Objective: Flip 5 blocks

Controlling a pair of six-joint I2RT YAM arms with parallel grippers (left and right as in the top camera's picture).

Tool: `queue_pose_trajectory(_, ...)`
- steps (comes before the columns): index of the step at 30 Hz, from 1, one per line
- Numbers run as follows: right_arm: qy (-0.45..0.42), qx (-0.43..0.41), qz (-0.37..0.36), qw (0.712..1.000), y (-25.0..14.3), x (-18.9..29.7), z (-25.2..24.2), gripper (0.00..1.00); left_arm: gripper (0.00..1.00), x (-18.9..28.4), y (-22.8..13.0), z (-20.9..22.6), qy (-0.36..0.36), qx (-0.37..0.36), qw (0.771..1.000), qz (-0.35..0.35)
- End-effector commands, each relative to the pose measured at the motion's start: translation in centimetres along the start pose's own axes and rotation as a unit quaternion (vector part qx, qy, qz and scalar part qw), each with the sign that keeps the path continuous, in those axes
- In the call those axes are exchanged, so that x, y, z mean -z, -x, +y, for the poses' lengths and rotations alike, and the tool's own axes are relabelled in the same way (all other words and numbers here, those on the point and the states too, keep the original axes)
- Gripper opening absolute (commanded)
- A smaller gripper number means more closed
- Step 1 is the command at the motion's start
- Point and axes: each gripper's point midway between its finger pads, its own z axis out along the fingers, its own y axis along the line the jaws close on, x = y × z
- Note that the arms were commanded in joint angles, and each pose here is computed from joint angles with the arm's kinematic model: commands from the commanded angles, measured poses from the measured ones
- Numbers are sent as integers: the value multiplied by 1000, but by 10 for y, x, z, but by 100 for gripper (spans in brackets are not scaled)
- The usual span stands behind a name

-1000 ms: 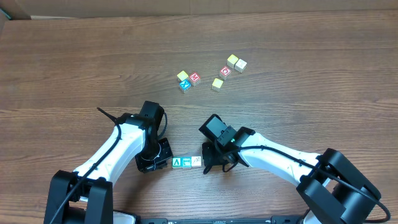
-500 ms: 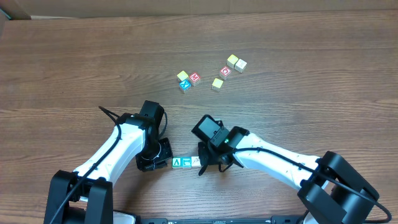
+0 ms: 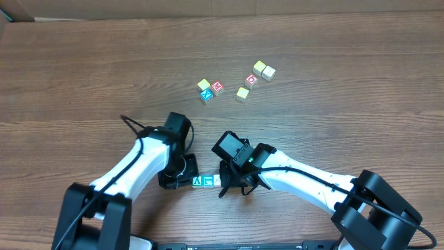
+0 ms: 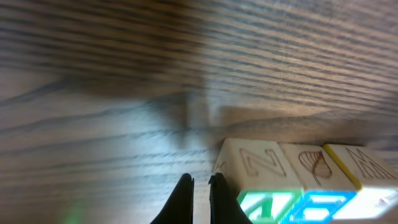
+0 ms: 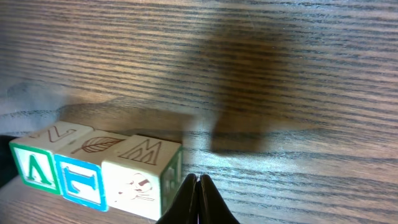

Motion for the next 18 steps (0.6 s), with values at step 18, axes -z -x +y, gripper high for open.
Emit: queue_pose_trajectory(18, 22, 10, 4, 1000, 3, 2, 13, 4, 4, -22, -2, -4, 10, -12, 999, 36)
